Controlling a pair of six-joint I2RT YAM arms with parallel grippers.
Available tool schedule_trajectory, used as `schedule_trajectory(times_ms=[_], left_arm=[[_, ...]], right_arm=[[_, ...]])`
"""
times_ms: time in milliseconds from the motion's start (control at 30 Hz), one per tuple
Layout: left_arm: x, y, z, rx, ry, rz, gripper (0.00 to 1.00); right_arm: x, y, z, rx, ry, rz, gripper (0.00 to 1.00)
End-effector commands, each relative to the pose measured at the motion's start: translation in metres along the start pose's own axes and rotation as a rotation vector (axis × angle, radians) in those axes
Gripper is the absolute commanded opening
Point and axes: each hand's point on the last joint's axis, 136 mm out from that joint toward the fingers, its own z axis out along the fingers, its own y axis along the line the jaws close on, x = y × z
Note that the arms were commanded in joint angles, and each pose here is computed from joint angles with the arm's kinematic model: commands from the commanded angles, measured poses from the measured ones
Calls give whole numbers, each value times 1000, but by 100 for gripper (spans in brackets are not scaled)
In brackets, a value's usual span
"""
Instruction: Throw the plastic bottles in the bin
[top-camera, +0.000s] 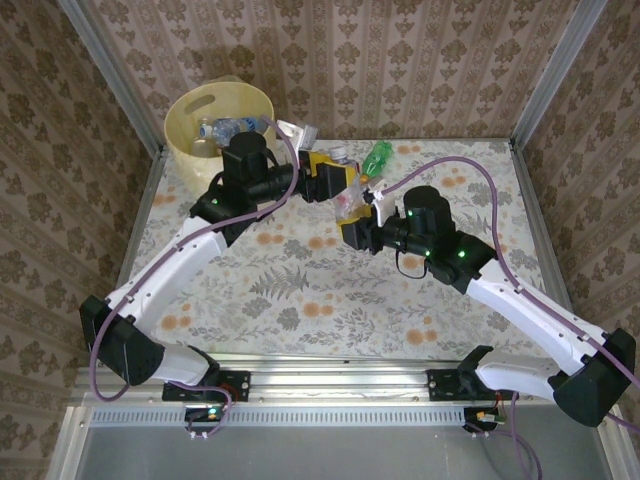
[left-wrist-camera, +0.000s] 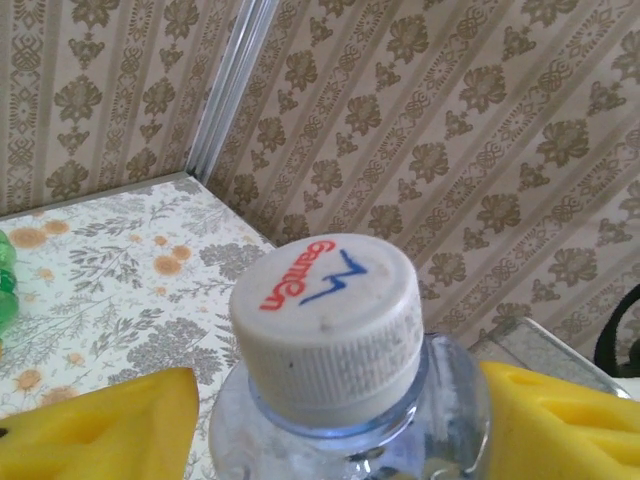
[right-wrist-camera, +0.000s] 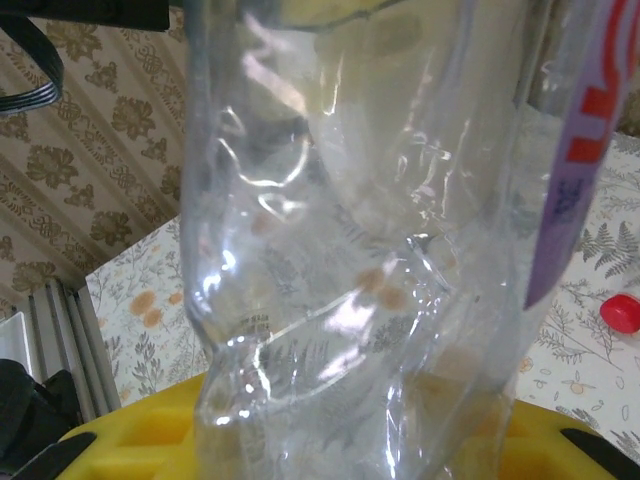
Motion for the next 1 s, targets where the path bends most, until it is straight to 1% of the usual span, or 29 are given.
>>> schedule_trajectory(times_ms=[0, 300, 367, 467, 500, 600, 700, 800, 833, 867, 967], left_arm=[[-3, 15, 1, -39, -27, -9, 65], [0, 15, 4, -29, -21, -22, 48], [-1, 15, 3, -30, -24, -20, 45], [-5, 17, -1, -37, -35, -17, 42], [-6, 18, -3, -44, -40, -17, 42], [-15, 25, -17, -77, -64, -12, 41], [-30, 29, -39, -118, -101, 7, 40], [-45, 33, -66, -189, -130, 54, 40], [-50, 30, -73, -202, -136, 76, 39], [-61, 38, -91, -258, -158, 98, 39], [-84, 39, -129, -378, -199, 185, 39]], right_arm=[[-9, 23, -3, -94, -25, -48, 40], [-8, 22, -1, -90, -15, -45, 40], [-7, 22, -1, -89, -13, -44, 42], [-8, 21, -2, -83, -14, -44, 53], [-7, 20, -3, -75, -12, -42, 60], [-8, 17, -7, -50, -13, -41, 78], [-7, 13, -11, -22, -15, -43, 90], [-7, 12, -16, -11, -27, -45, 98], [-6, 11, -17, -7, -27, -45, 99], [-5, 11, -19, 0, -25, -44, 100], [-1, 6, -21, 26, -9, -43, 100]])
